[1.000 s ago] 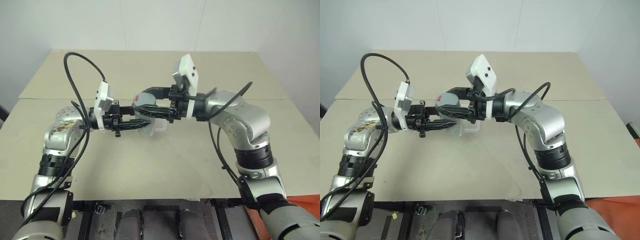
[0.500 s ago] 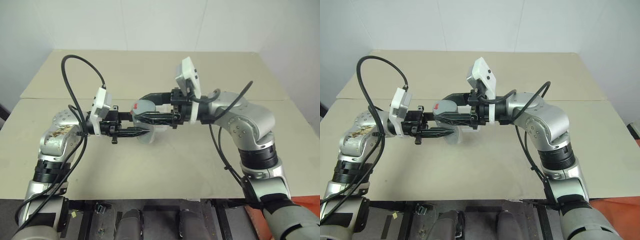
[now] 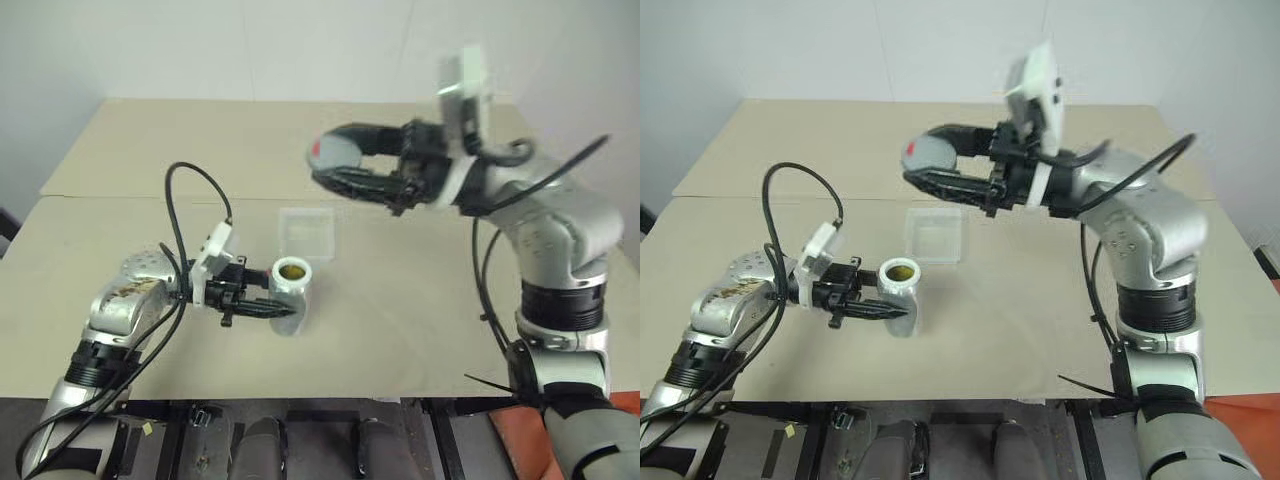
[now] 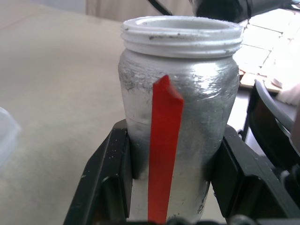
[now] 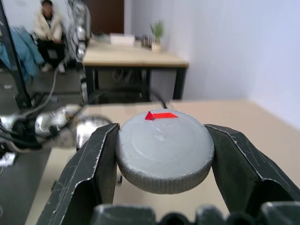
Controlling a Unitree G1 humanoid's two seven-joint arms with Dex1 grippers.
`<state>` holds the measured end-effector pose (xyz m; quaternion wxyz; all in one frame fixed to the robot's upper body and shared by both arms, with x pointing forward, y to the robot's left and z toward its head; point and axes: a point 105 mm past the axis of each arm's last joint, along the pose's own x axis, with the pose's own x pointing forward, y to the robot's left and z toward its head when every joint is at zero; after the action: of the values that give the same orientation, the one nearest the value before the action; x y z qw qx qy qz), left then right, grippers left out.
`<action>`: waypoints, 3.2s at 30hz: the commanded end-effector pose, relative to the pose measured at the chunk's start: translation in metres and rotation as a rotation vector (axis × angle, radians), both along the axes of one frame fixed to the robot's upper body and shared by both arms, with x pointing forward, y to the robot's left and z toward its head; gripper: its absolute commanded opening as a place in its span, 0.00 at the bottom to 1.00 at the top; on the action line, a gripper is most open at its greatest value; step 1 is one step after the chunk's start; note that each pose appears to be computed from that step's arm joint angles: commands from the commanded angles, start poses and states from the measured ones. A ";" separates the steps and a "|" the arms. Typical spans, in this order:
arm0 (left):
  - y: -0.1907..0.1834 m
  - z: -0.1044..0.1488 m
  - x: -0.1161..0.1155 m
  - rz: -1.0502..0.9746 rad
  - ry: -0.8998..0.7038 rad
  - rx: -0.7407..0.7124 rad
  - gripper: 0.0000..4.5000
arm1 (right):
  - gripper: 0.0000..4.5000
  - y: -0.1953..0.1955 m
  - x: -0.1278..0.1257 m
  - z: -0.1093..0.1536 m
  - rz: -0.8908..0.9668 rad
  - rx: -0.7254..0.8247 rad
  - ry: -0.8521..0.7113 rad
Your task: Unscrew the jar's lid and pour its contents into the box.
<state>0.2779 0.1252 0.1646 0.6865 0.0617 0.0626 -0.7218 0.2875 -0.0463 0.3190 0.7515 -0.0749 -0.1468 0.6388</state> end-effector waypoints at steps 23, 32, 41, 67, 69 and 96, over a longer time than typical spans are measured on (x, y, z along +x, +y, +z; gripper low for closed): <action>0.029 0.073 0.059 0.546 -0.372 -0.205 0.42 | 0.62 -0.092 0.106 -0.165 -1.026 -0.147 0.352; 0.026 0.072 0.067 0.628 -0.386 -0.221 0.42 | 0.69 -0.103 0.114 -0.202 -1.153 -0.172 0.363; 0.031 0.076 0.094 0.782 -0.526 -0.133 0.42 | 0.99 -0.099 0.079 -0.155 -0.854 -0.270 0.267; -0.046 0.080 0.166 -0.179 -2.424 0.883 0.42 | 0.99 -0.058 0.015 -0.063 -0.206 -0.364 0.272; -0.053 0.082 0.165 -0.161 -2.441 0.859 0.42 | 0.99 -0.057 0.013 -0.063 -0.205 -0.357 0.275; 0.025 0.095 0.157 0.913 -1.074 0.259 0.42 | 0.99 -0.061 0.014 -0.063 -0.219 -0.277 0.277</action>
<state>0.4415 0.1528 0.2311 0.8071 0.5264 -0.1550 -0.2177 0.3049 -0.1051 0.2412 0.8101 -0.1006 0.0940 0.5699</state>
